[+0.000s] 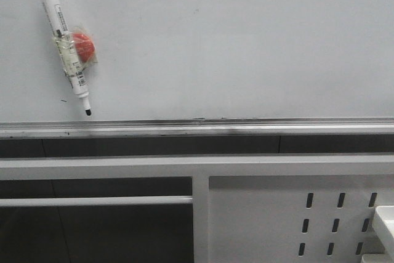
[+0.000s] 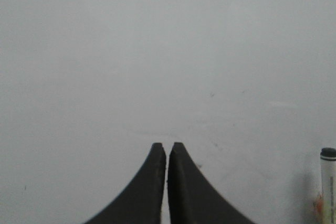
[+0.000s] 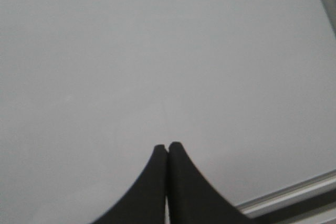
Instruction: Write number 1 on whiteboard
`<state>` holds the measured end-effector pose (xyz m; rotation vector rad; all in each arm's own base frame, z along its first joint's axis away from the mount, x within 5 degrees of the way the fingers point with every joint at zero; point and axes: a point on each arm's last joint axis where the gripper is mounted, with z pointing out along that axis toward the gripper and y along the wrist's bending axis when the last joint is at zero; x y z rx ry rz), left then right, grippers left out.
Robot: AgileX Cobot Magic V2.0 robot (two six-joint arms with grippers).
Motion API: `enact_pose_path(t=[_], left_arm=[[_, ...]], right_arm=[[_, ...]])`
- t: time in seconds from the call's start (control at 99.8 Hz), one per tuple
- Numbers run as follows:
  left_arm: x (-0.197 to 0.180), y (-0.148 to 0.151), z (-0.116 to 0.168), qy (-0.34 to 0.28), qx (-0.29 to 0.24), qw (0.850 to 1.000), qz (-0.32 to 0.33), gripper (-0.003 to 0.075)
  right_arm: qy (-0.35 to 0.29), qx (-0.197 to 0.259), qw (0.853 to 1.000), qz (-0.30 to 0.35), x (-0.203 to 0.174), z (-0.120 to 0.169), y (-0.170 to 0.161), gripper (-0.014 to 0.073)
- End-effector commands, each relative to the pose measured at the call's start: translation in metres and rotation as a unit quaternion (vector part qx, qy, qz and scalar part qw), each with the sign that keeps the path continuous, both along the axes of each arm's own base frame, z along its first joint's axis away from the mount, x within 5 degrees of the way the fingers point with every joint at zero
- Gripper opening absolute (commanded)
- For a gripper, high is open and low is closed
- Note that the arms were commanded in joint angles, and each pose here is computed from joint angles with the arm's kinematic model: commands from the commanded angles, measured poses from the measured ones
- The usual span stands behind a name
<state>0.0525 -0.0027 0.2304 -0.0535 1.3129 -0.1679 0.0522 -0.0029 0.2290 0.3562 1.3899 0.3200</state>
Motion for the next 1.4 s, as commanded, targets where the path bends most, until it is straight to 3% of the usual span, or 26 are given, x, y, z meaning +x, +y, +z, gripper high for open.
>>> enact_pose_path(t=[0.0,0.07,0.14,0.261,0.371,0.451,0.611,0.691,0.792,0.862,0.992,1.042,1.132,1.192,1.283,1.393], left_arm=[[-0.003,0.000,0.022,0.007,-0.033,0.999,-0.008,-0.0020],[-0.002,-0.001,0.038,0.052,-0.029,0.998,-0.013,-0.0020],[0.001,-0.001,0.058,0.051,-0.036,0.998,-0.016,-0.0020],[0.006,0.000,0.091,-0.034,-0.043,0.998,-0.007,-0.0020],[0.004,0.003,0.109,-0.137,-0.051,0.989,0.004,-0.0020],[0.004,0.003,0.110,-0.141,-0.048,0.989,0.004,-0.0020],[0.011,0.000,0.098,-0.061,-0.025,0.998,-0.001,-0.0015],[0.013,-0.001,0.092,-0.028,-0.014,1.000,-0.002,0.0045],[0.012,0.000,0.095,-0.045,-0.015,0.999,-0.001,0.0160],[0.011,0.000,0.099,-0.075,-0.018,0.997,0.000,0.0169],[0.019,-0.001,0.093,-0.034,-0.013,0.999,-0.005,0.0192],[0.022,-0.003,0.089,-0.010,-0.011,1.000,-0.011,0.0251],[0.029,-0.006,0.080,0.044,0.007,0.999,-0.026,0.0441],[0.032,-0.009,0.075,0.069,-0.018,0.997,-0.044,0.0525],[0.038,-0.014,0.069,0.086,-0.025,0.994,-0.069,0.0495],[0.046,-0.023,0.058,0.101,-0.021,0.989,-0.105,0.0403]], right_arm=[[-0.001,-0.045,0.999,0.015,-0.009,0.034,0.004,-0.0059],[0.038,-0.087,0.995,0.033,-0.009,0.054,0.008,-0.0059],[0.065,-0.096,0.992,0.046,-0.005,0.073,0.010,-0.0059],[0.071,-0.094,0.992,0.043,0.009,0.095,0.009,-0.0059],[0.037,-0.089,0.995,0.017,0.022,0.105,0.004,-0.0059],[0.053,-0.085,0.995,0.021,0.027,0.102,0.004,-0.0059],[0.105,-0.087,0.990,0.041,0.035,0.100,0.006,-0.0058],[0.143,-0.100,0.983,0.060,0.037,0.102,0.009,-0.0057],[0.160,-0.099,0.980,0.066,0.041,0.100,0.009,-0.0057],[0.165,-0.097,0.980,0.063,0.045,0.096,0.008,-0.0057],[0.177,-0.087,0.978,0.068,0.051,0.089,0.009,-0.0057],[0.182,-0.091,0.976,0.078,0.053,0.087,0.011,-0.0057],[0.185,-0.123,0.970,0.101,0.055,0.086,0.016,-0.0057],[0.187,-0.125,0.967,0.116,0.056,0.085,0.019,-0.0057],[0.186,-0.128,0.965,0.131,0.056,0.085,0.022,-0.0057],[0.184,-0.127,0.965,0.138,0.055,0.085,0.024,-0.0057]])
